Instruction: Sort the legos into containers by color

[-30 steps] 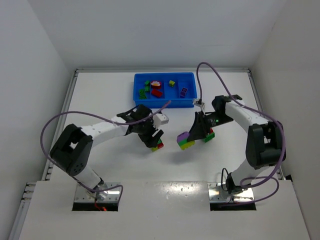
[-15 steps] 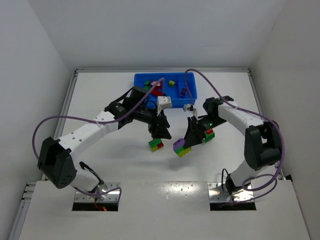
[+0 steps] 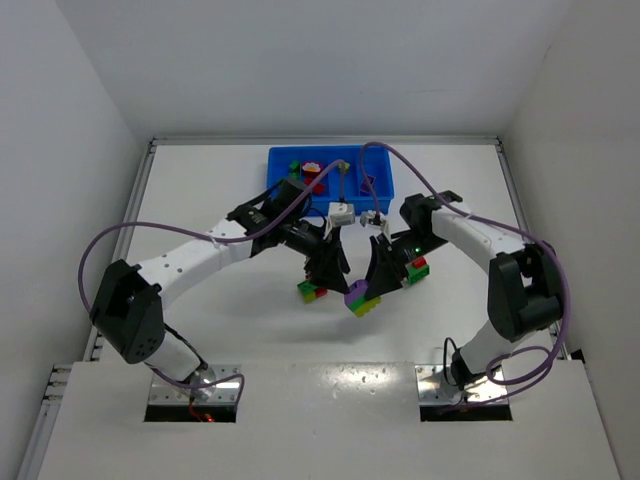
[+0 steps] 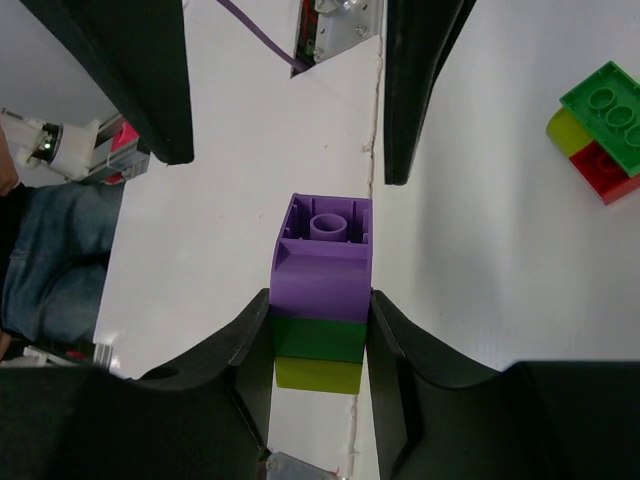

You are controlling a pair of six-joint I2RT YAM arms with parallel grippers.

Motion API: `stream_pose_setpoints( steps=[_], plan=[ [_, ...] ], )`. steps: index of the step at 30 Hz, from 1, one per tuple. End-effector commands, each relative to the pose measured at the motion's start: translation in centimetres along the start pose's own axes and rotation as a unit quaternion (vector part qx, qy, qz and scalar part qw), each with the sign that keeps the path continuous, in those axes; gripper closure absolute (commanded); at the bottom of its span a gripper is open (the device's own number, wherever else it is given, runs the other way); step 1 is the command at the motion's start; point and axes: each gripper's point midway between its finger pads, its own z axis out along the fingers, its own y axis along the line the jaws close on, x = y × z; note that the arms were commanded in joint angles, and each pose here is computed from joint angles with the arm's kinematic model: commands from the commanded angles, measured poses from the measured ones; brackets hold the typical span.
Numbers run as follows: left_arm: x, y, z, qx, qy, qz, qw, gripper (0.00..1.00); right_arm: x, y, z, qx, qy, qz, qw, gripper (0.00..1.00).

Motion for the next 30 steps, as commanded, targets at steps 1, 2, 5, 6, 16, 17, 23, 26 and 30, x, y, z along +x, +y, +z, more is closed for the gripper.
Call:
stream_pose_setpoints(
  steps=[1,2,5,6,16,17,23,26,30],
  plan=[
    [-1.0,-1.8,0.5,0.048,-0.007,0.014,0.999,0.24,-2.3,0.1,-0.3,0.003,-0.017,-0.066,0.998,0.99],
    [-0.9,-1.9,0.6,0.054,-0.006,0.005,0.999,0.24,-2.3,0.1,-0.3,0.003,-0.017,-0.066,0.998,0.99],
    [-0.6,-1.9,1.0,0.058,-0.001,0.003,0.998,0.23,-2.6,0.1,-0.4,0.005,-0.018,-0.071,0.997,0.99],
    [-0.6,-2.3,1.2,0.062,0.001,0.004,0.998,0.23,-2.6,0.1,-0.4,0.005,-0.018,-0.071,0.997,0.99],
    [0.0,-1.2,1.8,0.042,0.011,0.003,0.999,0.34,-3.1,0.3,-0.5,0.005,-0.023,-0.080,0.997,0.99],
    [0.3,-0.8,2.0,0.037,0.015,-0.002,0.999,0.34,-3.1,0.3,-0.5,0.005,-0.023,-0.080,0.997,0.99],
    [0.4,-0.2,2.0,0.021,0.017,-0.001,1.000,0.41,-3.6,0.9,-0.7,0.005,-0.028,-0.090,0.996,0.99],
    [0.4,-0.2,2.0,0.021,0.017,-0.001,1.000,0.52,-3.6,0.9,-0.7,0.005,-0.028,-0.090,0.996,0.99],
    [0.6,-0.1,2.2,0.026,0.020,-0.007,0.999,0.59,-3.8,1.0,-0.6,0.002,-0.032,-0.090,0.995,0.99]
  ],
)
